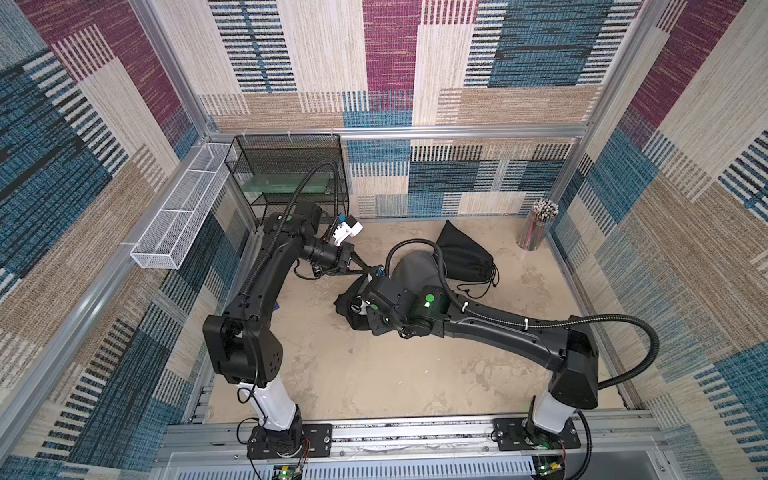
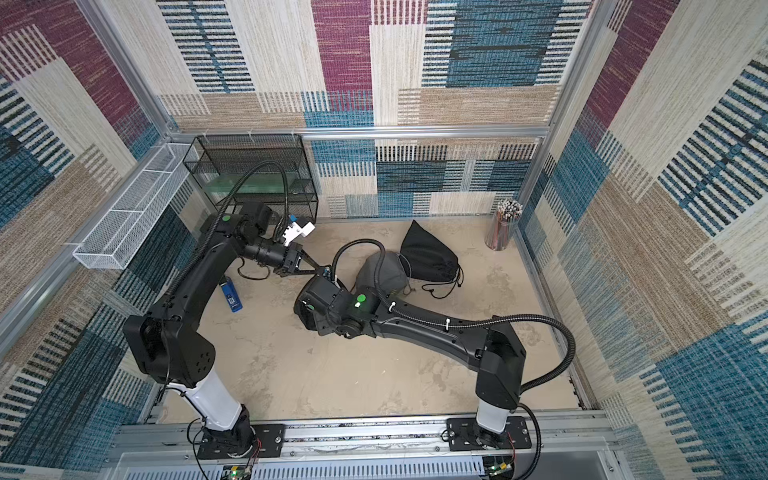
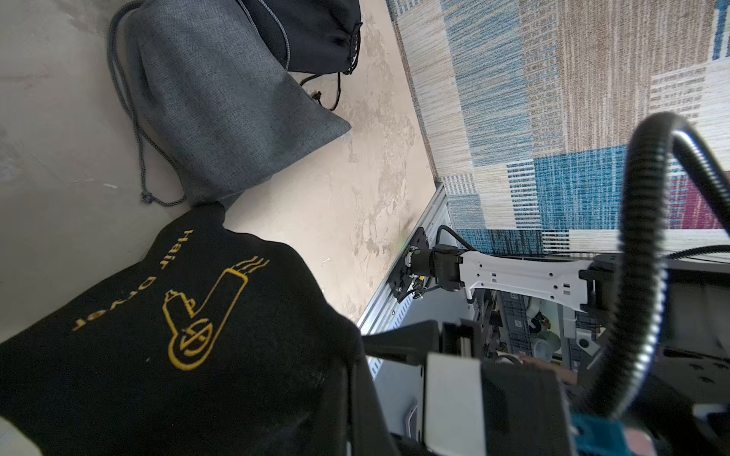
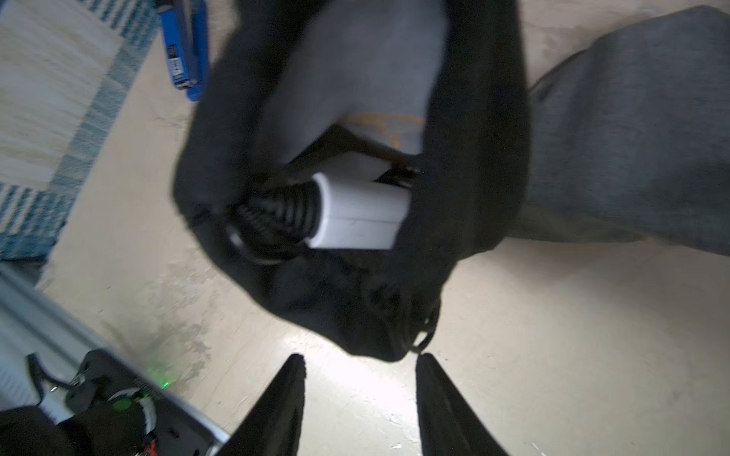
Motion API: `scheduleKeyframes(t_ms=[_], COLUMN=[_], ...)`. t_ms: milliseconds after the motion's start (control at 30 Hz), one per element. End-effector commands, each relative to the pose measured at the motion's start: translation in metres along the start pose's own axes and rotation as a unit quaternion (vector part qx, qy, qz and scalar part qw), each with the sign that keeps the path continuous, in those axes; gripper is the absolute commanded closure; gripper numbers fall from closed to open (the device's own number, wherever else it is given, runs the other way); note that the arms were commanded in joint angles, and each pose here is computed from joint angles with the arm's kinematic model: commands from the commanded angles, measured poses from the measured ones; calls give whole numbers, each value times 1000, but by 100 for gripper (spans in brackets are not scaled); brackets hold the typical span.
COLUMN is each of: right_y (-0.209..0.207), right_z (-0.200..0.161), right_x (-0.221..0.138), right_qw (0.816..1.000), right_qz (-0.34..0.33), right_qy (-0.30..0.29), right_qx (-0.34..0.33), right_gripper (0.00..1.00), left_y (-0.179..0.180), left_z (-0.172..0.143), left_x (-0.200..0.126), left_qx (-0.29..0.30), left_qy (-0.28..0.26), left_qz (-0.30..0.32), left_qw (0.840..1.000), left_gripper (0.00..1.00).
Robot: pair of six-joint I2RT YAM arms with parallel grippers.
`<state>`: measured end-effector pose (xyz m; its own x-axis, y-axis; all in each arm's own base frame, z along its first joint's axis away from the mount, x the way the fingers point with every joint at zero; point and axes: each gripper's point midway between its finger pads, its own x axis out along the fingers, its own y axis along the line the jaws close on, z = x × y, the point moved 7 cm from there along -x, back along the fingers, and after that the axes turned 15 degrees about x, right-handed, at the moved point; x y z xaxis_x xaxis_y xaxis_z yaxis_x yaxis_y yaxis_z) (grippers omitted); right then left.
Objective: Pack away hair dryers
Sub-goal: Place the drawstring bag at the center of the board.
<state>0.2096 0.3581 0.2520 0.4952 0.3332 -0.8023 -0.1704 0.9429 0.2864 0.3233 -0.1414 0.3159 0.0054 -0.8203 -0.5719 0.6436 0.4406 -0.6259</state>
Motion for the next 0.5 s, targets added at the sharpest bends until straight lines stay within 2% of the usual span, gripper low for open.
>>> scheduleKeyframes(t_ms=[0,333,467], right_y=[-14,-24,-30], right_z=[1,2,6], right_x=[4,25,26], right_qw=[997,989,989], right_qz=[-72,-133,-127], right_qy=[-26,-66,-74], right_qx=[9,-2,-7], right_gripper=[48,52,63], left_y=[-13,-20,-19], left_z=[4,2,0], left_x=[-3,-3,-2], left_qx=[6,15,19], left_qy=[-17,-20,-17], left_qz=[-28,-42,-42], left_qw=[999,999,999], left_gripper=[100,100,100])
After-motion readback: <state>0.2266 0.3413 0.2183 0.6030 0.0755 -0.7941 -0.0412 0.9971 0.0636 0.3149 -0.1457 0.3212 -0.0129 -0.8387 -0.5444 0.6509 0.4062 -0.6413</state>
